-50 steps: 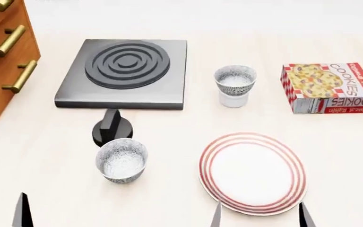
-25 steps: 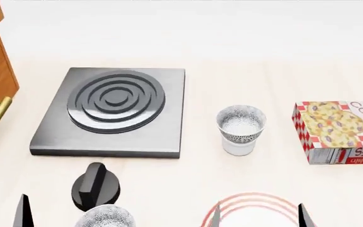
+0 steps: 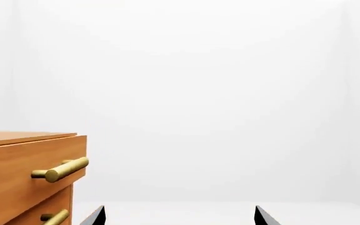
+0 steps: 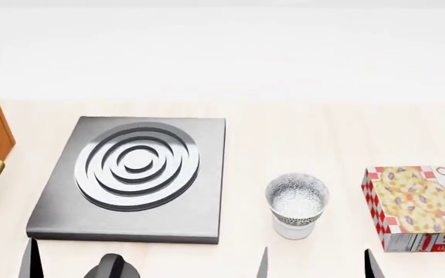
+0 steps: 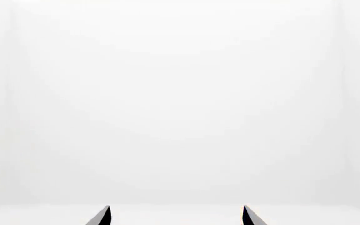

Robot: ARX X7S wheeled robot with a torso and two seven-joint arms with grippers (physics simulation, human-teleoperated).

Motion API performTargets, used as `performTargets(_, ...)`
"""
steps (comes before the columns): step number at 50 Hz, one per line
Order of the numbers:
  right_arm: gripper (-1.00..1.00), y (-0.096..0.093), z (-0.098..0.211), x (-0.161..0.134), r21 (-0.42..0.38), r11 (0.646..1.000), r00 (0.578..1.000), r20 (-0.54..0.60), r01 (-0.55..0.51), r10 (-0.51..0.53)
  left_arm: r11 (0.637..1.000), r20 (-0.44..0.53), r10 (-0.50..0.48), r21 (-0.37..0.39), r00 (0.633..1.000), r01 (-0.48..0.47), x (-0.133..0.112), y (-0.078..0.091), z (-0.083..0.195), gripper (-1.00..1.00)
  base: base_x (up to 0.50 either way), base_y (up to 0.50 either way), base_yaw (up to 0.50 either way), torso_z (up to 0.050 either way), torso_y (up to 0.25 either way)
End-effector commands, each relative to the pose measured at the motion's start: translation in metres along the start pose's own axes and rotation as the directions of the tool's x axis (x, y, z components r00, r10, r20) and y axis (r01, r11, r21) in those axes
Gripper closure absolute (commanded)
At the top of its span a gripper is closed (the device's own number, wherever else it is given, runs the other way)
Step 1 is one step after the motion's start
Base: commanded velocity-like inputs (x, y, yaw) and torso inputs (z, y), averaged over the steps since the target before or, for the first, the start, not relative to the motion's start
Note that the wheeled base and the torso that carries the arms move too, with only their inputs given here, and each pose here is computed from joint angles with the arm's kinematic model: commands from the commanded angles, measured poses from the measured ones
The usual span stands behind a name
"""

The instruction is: Pick the akita bowl on the ramekin and place it on the plate.

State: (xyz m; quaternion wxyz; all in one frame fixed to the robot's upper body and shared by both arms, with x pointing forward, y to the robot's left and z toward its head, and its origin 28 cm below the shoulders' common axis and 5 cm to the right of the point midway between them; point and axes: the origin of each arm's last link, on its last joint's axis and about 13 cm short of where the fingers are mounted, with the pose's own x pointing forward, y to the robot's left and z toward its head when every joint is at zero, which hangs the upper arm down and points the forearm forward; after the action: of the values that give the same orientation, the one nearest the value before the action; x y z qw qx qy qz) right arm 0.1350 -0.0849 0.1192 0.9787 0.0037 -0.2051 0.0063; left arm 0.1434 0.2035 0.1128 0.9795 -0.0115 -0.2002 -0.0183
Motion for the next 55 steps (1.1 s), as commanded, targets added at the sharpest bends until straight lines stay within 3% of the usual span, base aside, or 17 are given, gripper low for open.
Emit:
performTargets(1, -1.00, 0.0001, -0.0002, 0.0002, 0.000, 1.000, 1.000, -0.004, -0.005, 0.005, 1.000, 0.000, -0.004, -0.001, 1.000, 0.004, -0.0005, -0.0002, 0.0000, -1.00, 0.00, 0.00, 0.00, 0.050, 0.000)
performTargets(16, -1.00, -0.0002, -0.0006, -0.0012, 0.000, 1.000, 1.000, -0.008, -0.008, 0.008, 1.000, 0.020, -0.003, -0.014, 1.000, 0.003, -0.0013, 0.0000, -0.0004, -1.00, 0.00, 0.00, 0.00, 0.043, 0.000)
performTargets(17, -1.00, 0.0002, -0.0011, -0.0011, -0.002, 1.000, 1.000, -0.006, -0.008, 0.008, 0.999, 0.051, -0.020, 0.031, 0.998, 0.019, -0.0041, -0.0004, 0.0001, -1.00, 0.00, 0.00, 0.00, 0.000, -0.250)
performTargets(19, -1.00, 0.0003, -0.0015, -0.0011, -0.002, 1.000, 1.000, -0.007, -0.009, 0.009, 0.999, 0.052, -0.020, 0.032, 0.998, 0.018, -0.0043, -0.0004, 0.0003, -1.00, 0.00, 0.00, 0.00, 0.000, -0.250)
performTargets(52, -1.00, 0.0007, -0.0013, -0.0014, -0.005, 1.000, 1.000, -0.007, -0.012, 0.012, 0.999, 0.056, -0.025, 0.031, 0.998, 0.023, -0.0045, -0.0007, 0.0001, -1.00, 0.00, 0.00, 0.00, 0.000, -0.250)
performTargets(55, -1.00, 0.0007, -0.0014, -0.0015, -0.005, 1.000, 1.000, -0.007, -0.012, 0.012, 1.000, 0.039, -0.020, -0.010, 0.999, 0.020, -0.0038, -0.0008, -0.0004, -1.00, 0.00, 0.00, 0.00, 0.000, -0.238)
